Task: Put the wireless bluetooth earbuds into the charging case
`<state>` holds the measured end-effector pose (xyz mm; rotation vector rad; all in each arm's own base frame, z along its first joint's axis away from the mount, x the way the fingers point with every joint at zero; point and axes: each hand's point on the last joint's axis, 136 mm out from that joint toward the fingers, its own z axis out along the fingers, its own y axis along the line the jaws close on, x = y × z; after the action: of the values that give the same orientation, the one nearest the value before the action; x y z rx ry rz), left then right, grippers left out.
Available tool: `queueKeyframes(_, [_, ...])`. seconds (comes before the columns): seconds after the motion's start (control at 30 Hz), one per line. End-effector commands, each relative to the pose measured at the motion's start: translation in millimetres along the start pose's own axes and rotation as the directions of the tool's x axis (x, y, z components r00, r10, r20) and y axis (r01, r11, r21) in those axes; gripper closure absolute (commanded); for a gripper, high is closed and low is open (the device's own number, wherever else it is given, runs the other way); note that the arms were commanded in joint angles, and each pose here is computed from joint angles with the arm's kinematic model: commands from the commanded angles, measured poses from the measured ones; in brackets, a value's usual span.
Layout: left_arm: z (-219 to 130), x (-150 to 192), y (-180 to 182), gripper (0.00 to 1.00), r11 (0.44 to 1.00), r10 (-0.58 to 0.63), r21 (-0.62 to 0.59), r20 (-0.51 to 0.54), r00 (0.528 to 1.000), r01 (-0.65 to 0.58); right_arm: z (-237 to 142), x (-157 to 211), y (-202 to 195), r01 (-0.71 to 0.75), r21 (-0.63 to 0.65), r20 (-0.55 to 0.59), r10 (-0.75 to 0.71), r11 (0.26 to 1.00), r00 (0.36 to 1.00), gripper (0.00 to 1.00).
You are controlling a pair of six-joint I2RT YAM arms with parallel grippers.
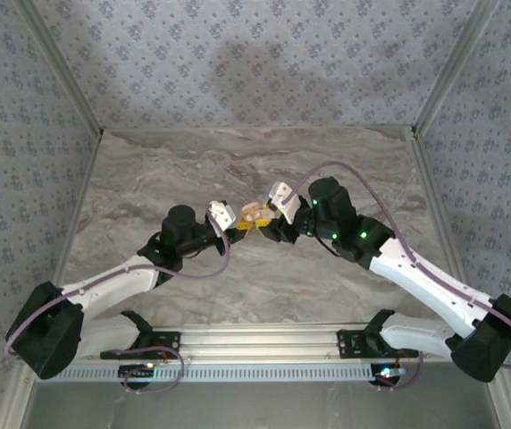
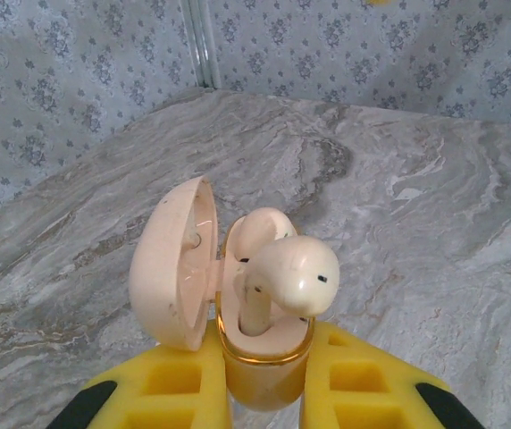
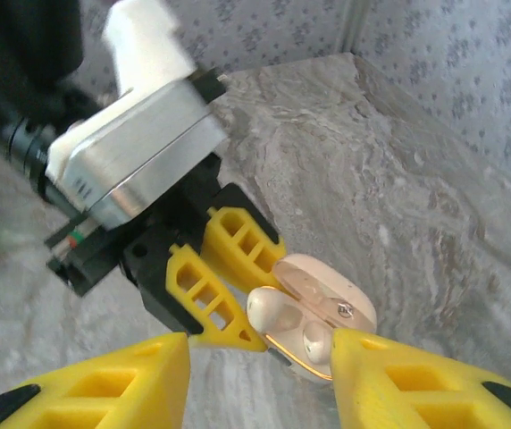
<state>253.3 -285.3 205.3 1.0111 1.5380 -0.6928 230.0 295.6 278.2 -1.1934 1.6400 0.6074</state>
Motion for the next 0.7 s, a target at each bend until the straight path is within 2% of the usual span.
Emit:
queueKeyframes(0.0, [-2,-18,2,0.89,0.998,0.055,-0.015,0.036,0.998,-0.054,8,1,11,0.216,-0.025,0.036,-0.215,0.976,0.976,0.53])
queueKeyframes(0.2, [-5,-18,0,0.89,0.999,0.053,-0.008,0.041,0.998,-0.052,21,5,7,0.309,0.03,0.08,-0.31,0.951,0.947,0.53])
queueKeyframes(0.3, [-6,-19,0,0.89,0.999,0.054,-0.008,0.045,0.998,-0.054,23,5,2,0.307,0.056,0.085,-0.311,0.95,0.947,0.53])
queueKeyframes(0.67, [-7,-22,-2,0.89,0.999,0.047,-0.001,0.055,0.997,-0.047,35,4,6,0.284,0.03,0.116,-0.285,0.958,0.951,0.56])
